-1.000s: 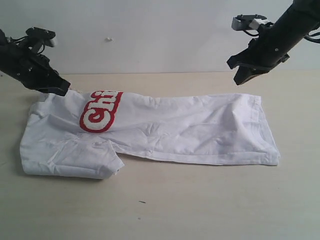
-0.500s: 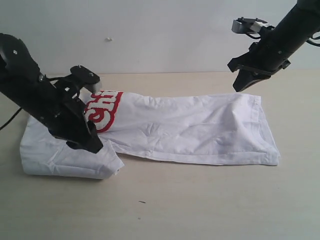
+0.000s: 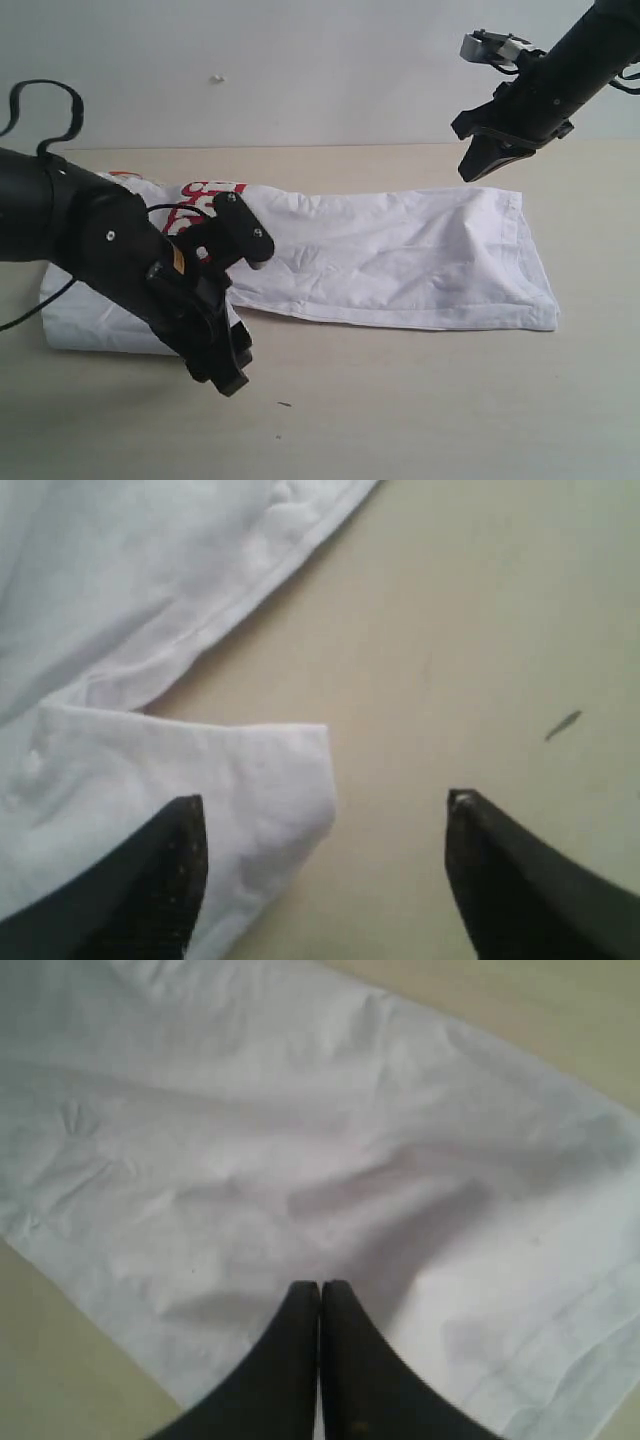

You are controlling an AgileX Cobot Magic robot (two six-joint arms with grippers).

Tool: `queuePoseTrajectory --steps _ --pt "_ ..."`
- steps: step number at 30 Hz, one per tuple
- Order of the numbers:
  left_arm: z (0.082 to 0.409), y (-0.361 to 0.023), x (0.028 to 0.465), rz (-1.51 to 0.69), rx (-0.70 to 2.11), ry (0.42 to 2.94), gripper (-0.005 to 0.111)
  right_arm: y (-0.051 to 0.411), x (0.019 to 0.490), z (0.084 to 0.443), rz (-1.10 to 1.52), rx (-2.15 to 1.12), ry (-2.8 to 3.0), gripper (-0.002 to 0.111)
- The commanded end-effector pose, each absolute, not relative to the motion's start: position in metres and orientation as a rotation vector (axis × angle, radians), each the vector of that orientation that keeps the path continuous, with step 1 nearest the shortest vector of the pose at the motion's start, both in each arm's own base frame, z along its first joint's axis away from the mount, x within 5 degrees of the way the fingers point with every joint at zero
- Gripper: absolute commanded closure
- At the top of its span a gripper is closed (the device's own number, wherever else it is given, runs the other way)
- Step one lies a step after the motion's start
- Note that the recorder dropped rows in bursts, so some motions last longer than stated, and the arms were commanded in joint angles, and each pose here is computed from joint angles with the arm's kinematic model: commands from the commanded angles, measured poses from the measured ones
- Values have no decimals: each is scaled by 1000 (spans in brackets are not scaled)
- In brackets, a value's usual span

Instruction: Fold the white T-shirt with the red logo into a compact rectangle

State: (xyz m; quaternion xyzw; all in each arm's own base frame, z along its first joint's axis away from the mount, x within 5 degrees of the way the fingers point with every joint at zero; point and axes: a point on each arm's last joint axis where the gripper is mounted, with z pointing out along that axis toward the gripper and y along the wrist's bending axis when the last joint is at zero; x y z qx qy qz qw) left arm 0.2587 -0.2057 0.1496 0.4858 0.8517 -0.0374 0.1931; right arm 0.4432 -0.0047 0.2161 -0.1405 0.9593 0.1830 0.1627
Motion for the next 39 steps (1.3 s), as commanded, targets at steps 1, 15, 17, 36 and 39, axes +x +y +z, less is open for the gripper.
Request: queuePoseTrajectory --steps 1,15,17,36,39 --pt "128 -205 256 -45 1272 2446 41 -2 441 219 529 -420 2726 105" --pt "141 -194 262 256 1183 2399 105 -3 443 220 518 -423 2714 105" --pt "154 -193 261 249 1192 2353 106 -3 443 220 518 -423 2714 105" --pt "228 -210 293 415 1369 1939 107 -1 443 219 544 -414 2711 105" --pt "225 -210 294 370 1423 1928 107 -1 443 219 545 -426 2711 105"
